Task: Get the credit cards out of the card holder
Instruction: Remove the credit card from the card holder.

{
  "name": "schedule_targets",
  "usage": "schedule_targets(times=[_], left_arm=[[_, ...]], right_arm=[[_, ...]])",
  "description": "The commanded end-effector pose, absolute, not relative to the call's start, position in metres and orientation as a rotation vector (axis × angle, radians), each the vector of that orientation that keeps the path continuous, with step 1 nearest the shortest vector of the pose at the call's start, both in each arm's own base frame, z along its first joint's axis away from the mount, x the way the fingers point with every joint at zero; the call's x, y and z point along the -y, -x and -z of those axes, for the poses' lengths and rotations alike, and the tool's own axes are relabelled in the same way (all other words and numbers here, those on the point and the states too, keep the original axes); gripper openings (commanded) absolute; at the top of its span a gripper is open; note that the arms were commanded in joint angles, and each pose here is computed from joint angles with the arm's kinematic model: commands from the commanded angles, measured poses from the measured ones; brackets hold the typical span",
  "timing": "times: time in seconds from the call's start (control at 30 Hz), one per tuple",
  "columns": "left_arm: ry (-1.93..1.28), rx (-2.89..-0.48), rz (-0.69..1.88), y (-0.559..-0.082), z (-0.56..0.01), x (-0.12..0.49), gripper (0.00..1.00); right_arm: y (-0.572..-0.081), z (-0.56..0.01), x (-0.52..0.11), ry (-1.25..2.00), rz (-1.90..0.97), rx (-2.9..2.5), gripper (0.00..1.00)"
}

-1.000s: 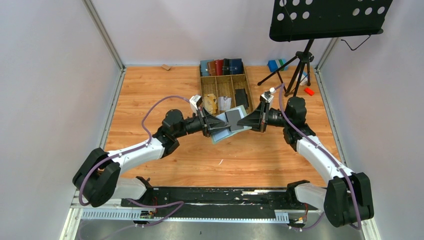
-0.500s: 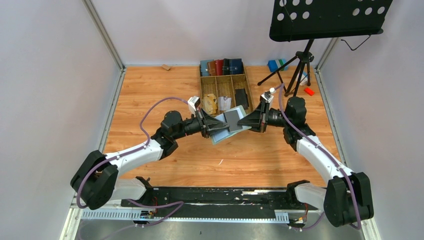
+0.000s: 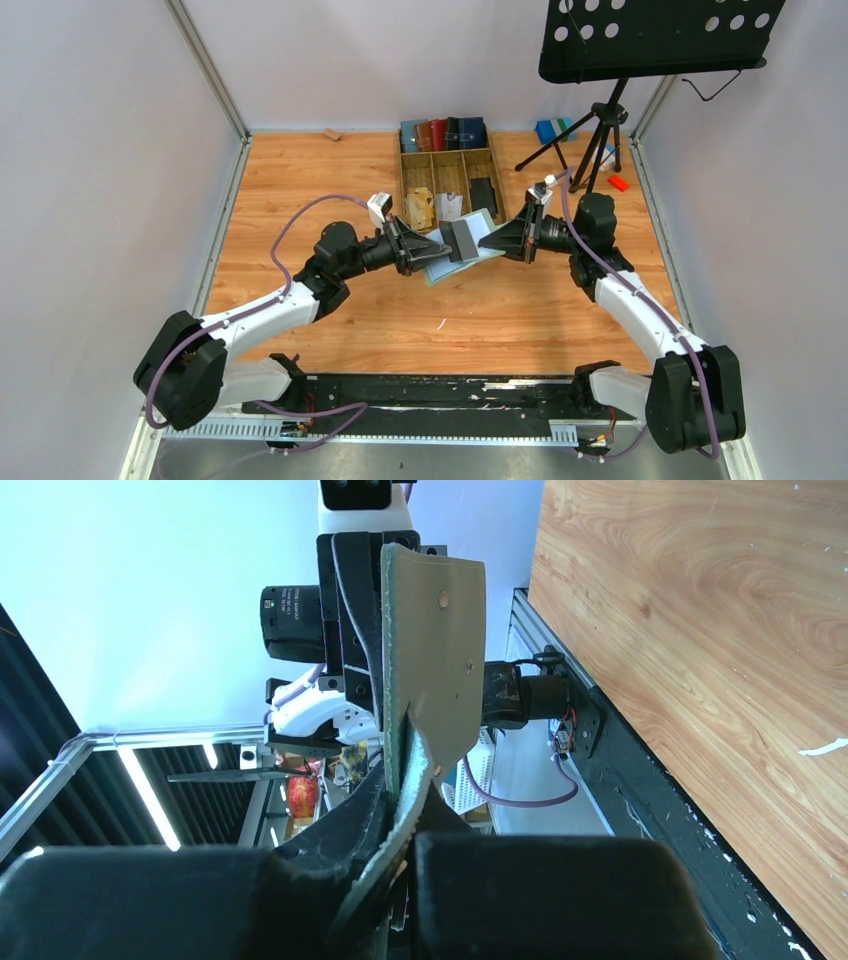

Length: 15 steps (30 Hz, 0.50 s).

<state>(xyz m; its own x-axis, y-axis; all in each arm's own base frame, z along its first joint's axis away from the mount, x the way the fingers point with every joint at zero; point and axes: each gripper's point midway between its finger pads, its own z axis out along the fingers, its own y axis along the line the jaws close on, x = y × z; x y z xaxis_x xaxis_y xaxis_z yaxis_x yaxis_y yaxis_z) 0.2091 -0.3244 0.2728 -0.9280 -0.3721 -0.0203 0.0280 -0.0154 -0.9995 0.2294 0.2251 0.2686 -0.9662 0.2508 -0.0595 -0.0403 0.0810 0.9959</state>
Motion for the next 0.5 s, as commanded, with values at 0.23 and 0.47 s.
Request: schedule_targets(times=[0.23, 0.47], left_arm=[[0.308, -1.915, 2.03, -0.21, -0.288, 0.312, 0.0], [0.378, -2.05, 1.785, -0.229, -0.259, 0.295, 0.0]], right_arm=[[-0.24, -0.258, -0.211, -0.315, -1.86, -2.15, 0.0], [-0.245, -0.181, -0.169, -0.477, -1.514, -2.376, 0.0]])
